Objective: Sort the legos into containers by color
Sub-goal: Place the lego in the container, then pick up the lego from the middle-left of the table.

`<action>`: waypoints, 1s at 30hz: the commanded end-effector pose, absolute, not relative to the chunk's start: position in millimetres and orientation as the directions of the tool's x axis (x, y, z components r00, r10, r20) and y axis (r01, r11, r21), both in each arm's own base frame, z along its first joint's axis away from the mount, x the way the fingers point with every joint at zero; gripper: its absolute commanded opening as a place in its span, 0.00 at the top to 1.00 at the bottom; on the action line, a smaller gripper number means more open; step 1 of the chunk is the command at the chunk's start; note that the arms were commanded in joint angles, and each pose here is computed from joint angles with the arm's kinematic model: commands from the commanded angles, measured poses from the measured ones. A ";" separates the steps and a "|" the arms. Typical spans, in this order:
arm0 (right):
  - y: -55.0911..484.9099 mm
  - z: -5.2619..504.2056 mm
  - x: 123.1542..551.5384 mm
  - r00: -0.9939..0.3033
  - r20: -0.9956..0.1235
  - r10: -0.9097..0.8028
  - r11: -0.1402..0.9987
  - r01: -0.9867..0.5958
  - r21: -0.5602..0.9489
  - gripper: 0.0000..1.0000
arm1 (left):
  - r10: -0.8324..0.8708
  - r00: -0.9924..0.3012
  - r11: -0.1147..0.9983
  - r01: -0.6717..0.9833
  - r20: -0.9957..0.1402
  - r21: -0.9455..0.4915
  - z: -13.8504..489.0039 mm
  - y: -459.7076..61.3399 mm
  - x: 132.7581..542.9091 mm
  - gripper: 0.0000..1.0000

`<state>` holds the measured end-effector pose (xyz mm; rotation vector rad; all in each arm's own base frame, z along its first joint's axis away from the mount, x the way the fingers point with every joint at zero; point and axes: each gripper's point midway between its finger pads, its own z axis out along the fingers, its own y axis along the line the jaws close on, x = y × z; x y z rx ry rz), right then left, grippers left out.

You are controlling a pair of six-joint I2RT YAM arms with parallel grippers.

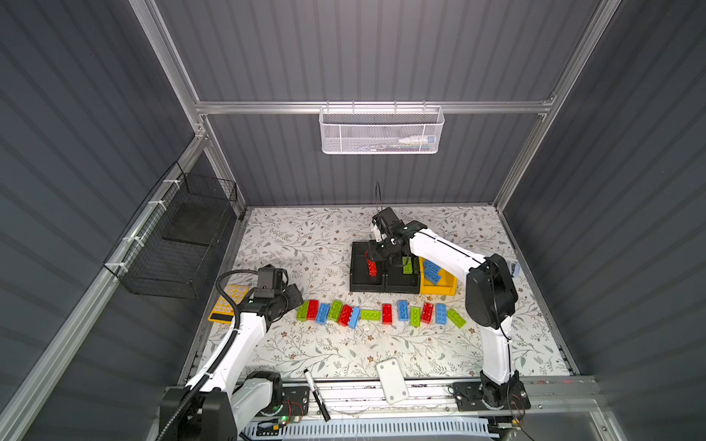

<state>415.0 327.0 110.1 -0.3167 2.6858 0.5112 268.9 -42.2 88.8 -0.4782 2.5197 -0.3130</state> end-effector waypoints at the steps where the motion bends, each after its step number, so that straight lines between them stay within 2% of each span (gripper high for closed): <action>1: 335.4 113.1 421.2 -0.892 -0.421 -0.163 0.902 -0.308 0.303 0.72 | -0.437 -0.790 0.889 -0.308 -0.430 -0.338 80.7 -42.8 256.6 0.37; 4: 342.0 104.1 424.8 -0.899 -0.405 -0.167 0.902 -0.305 0.305 0.70 | -0.442 -0.799 0.884 -0.311 -0.408 -0.348 73.7 -45.6 254.1 0.37; 10: 349.2 104.3 430.9 -0.901 -0.406 -0.155 0.899 -0.299 0.321 0.51 | -0.454 -0.797 0.877 -0.322 -0.397 -0.356 66.4 -46.5 254.2 0.37; 13: 348.3 107.1 432.3 -0.896 -0.415 -0.160 0.900 -0.305 0.311 0.45 | -0.451 -0.801 0.878 -0.319 -0.395 -0.356 64.9 -47.4 256.0 0.37; 19: 335.7 120.8 429.2 -0.890 -0.433 -0.140 0.901 -0.296 0.317 0.44 | -0.430 -0.806 0.890 -0.303 -0.407 -0.340 70.8 -47.0 264.2 0.36; 30: 265.8 154.9 429.3 -0.872 -0.489 -0.002 0.922 -0.190 0.336 0.44 | -0.411 -0.826 0.894 -0.283 -0.386 -0.346 61.4 -52.5 267.2 0.31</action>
